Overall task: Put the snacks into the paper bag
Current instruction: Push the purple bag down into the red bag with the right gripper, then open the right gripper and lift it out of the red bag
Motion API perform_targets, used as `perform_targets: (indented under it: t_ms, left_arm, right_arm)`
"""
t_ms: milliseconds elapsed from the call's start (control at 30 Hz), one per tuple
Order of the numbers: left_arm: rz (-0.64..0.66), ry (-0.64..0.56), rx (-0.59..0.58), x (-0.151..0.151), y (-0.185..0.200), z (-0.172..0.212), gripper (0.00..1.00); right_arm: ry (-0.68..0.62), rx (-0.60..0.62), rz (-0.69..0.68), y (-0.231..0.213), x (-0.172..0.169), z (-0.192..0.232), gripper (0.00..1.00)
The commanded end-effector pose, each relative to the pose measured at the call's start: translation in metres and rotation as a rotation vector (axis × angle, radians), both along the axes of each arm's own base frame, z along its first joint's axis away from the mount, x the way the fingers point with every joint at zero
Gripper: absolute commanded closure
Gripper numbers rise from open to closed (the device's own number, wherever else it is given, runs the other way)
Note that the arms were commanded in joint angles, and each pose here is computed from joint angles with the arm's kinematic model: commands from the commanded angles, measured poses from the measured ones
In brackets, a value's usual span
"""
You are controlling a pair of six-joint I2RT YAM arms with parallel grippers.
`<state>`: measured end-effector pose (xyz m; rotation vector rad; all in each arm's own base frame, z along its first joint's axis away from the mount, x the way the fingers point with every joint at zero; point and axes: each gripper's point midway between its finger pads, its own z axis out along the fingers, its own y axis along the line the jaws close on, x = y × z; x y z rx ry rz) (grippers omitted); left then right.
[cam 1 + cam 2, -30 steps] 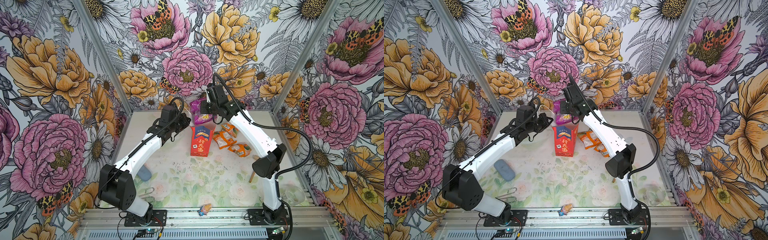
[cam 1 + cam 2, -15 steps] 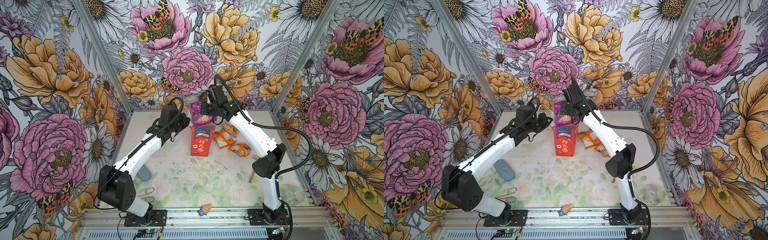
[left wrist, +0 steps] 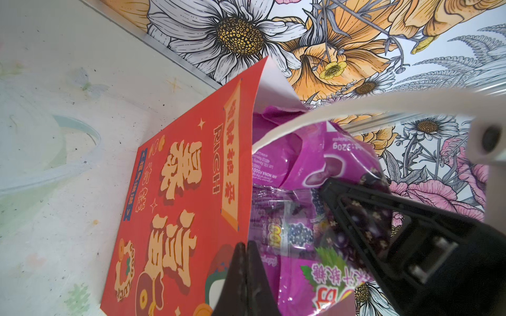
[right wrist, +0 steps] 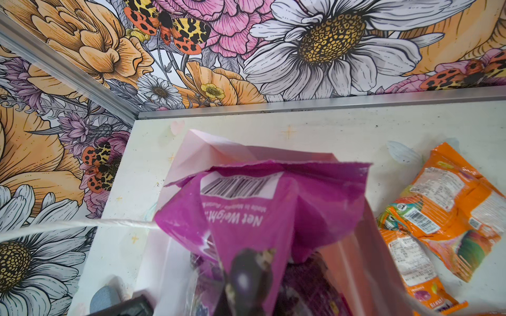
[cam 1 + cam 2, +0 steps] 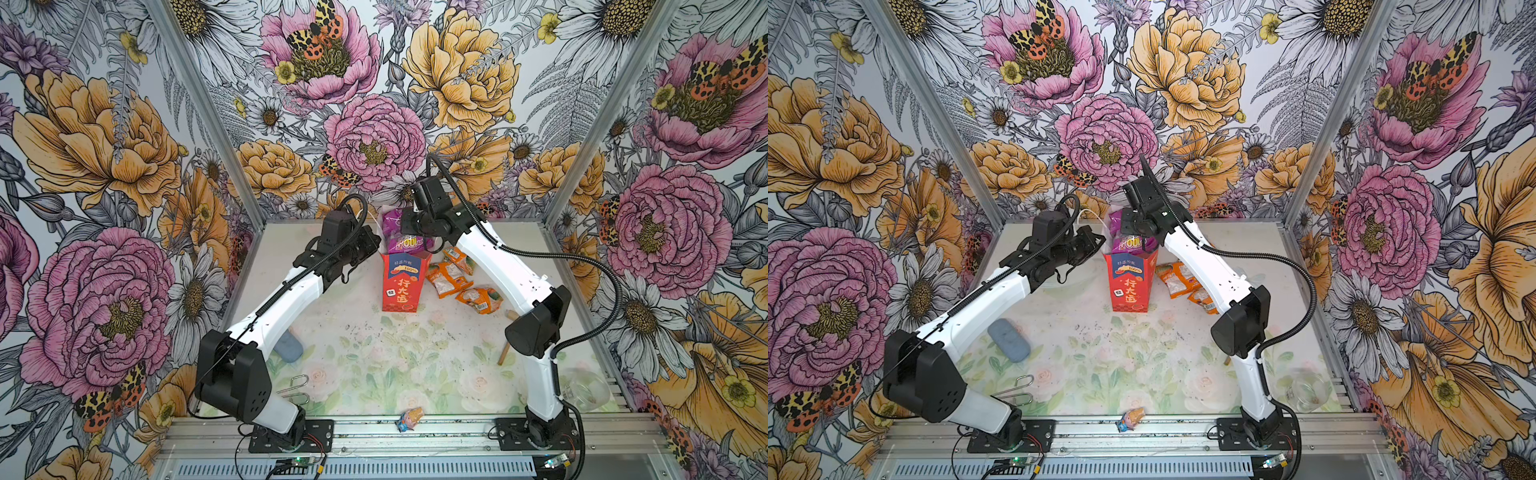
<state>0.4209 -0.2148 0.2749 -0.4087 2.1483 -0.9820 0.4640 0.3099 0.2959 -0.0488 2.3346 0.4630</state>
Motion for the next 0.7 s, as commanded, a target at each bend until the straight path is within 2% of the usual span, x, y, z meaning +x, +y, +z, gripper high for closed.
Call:
perform_targets:
  t_ms: [0, 333, 667]
  left_arm:
    - [0.000, -0.037, 0.014, -0.005, 0.000, 0.013, 1.00]
    - [-0.008, -0.033, 0.020, -0.004, -0.001, 0.012, 1.00]
    - [-0.006, -0.034, 0.023, -0.002, 0.000, 0.013, 1.00]
  right_arm:
    - [-0.101, 0.067, -0.010, 0.003, 0.001, 0.040, 0.96]
    - [-0.104, 0.059, 0.013, 0.006, 0.002, 0.038, 0.71]
    - [-0.162, 0.058, 0.074, 0.010, 0.001, 0.060, 0.63]
